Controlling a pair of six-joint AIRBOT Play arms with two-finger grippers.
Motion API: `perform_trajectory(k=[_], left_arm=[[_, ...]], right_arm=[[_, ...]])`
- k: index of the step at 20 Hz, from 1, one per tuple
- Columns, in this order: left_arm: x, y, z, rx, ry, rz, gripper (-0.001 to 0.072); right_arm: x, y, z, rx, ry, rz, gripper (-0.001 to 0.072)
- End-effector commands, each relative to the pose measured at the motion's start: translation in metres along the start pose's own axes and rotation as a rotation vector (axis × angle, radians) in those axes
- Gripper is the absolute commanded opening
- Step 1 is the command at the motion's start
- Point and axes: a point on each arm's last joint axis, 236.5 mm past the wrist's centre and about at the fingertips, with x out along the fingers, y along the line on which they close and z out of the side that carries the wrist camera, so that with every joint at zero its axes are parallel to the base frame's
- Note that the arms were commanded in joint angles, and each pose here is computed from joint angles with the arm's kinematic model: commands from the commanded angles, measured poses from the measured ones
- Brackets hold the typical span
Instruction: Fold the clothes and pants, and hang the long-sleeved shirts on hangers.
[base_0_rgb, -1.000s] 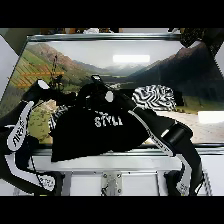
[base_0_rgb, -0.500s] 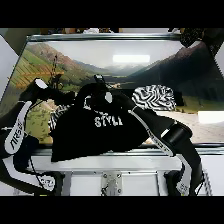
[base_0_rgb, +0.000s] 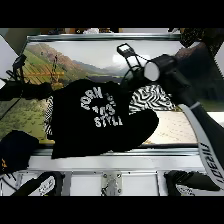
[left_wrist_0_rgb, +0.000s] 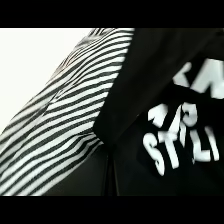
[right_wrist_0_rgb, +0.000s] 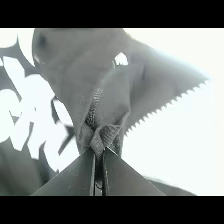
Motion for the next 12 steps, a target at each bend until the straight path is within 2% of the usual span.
perform_trajectory(k=[1, 6, 7, 8, 9, 12], left_arm=[[-0.022, 0.005, -0.067, 0.024, 0.111, 0.053, 0.0016], [-0.009, 0.007, -0.151, -0.018, 0.286, 0.033, 0.0016], [-0.004, 0.004, -0.159, -0.034, 0.294, 0.012, 0.0196], [0.001, -0.001, -0.160, -0.049, 0.283, -0.014, 0.0563], [0.005, -0.010, -0.155, -0.065, 0.264, -0.058, 0.0686], [0.015, -0.051, -0.133, -0.022, 0.250, -0.170, 0.0679]], right_arm=[[-0.039, -0.018, -0.083, 0.031, 0.186, -0.062, 0.0013], [-0.016, -0.015, -0.186, 0.204, 0.339, -0.090, 0.0014], [-0.010, -0.015, -0.200, 0.233, 0.354, -0.095, 0.0014], [-0.005, -0.014, -0.211, 0.258, 0.363, -0.097, 0.0014], [-0.002, -0.012, -0.219, 0.278, 0.370, -0.093, 0.0014], [0.001, -0.010, -0.225, 0.296, 0.377, -0.090, 0.0014]])
